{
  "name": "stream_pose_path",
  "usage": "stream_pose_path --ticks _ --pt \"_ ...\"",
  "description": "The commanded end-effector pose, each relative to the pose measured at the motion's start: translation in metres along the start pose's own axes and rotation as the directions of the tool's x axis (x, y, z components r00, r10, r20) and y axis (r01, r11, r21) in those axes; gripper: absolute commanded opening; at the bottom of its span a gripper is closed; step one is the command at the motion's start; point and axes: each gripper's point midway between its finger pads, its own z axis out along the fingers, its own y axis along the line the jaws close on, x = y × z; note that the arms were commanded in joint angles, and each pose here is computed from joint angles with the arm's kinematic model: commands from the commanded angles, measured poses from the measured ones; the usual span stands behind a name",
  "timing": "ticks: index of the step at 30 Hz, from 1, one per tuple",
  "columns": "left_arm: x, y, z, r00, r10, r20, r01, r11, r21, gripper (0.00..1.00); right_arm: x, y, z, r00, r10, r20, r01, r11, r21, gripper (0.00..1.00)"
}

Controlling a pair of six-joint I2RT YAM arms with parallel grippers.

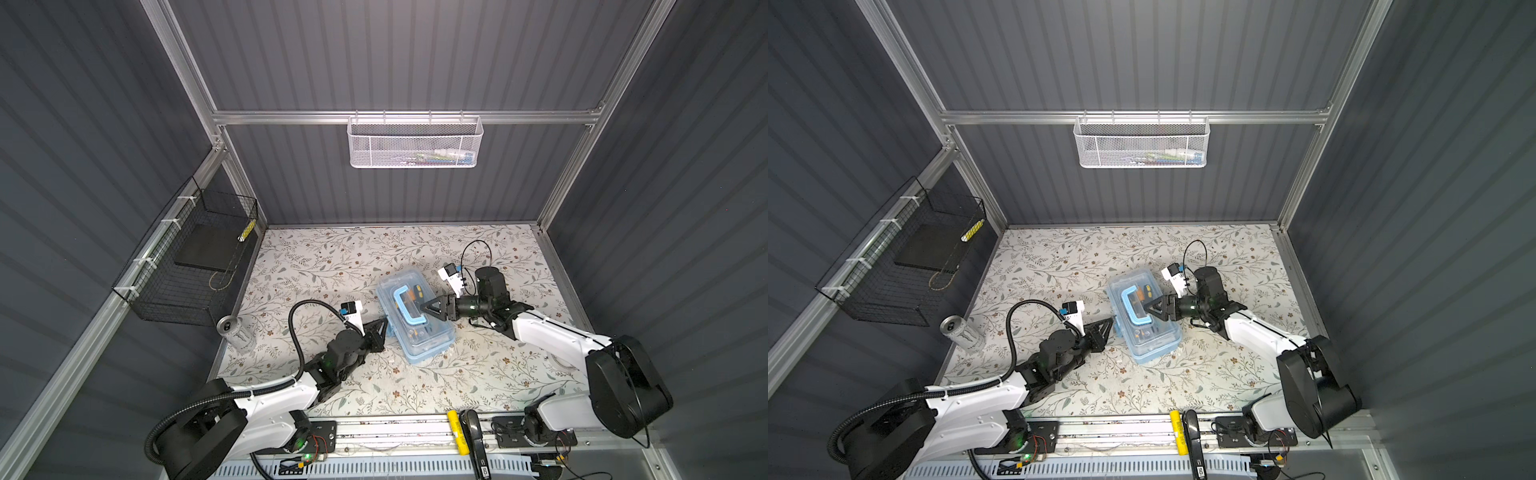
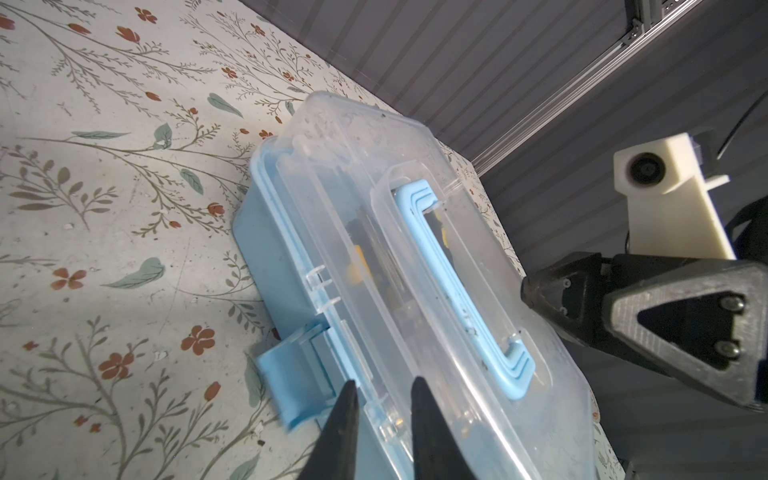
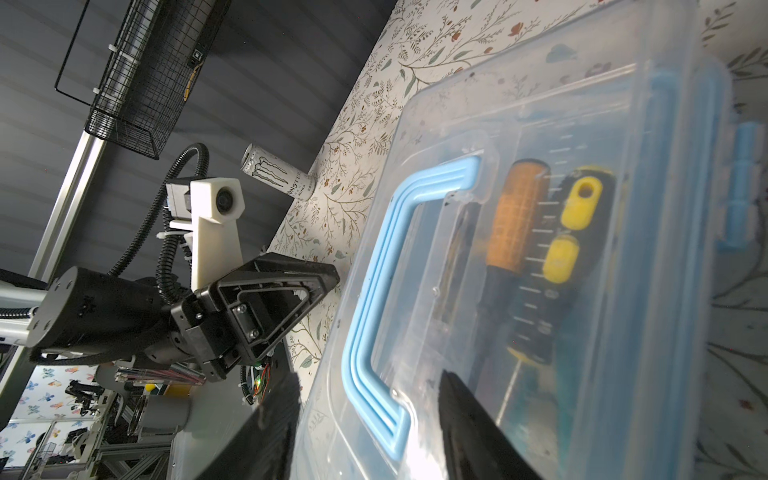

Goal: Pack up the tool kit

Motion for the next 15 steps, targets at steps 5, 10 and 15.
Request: stream_pose_path --ticks 5,10,15 --pt "0.013 0.007 0.011 0.993 0.073 -0.093 -0.078 0.995 -0.056 0.24 0.032 -0.022 0.005 0.989 0.116 -0.089 -0.111 0.992 0.059 0.56" --pt "0.027 0.050 -0.002 0.945 0.210 -0.249 -0.275 0.924 -0.264 0.39 0.032 -0.021 0.002 0.991 0.102 -0.084 -0.096 0.993 0.073 0.57" --pt "0.046 0.057 -0.003 0.899 0.270 -0.344 -0.362 0.901 -0.240 0.68 0.031 -0.022 0.003 0.991 0.103 -0.089 -0.096 0.992 0.077 0.57"
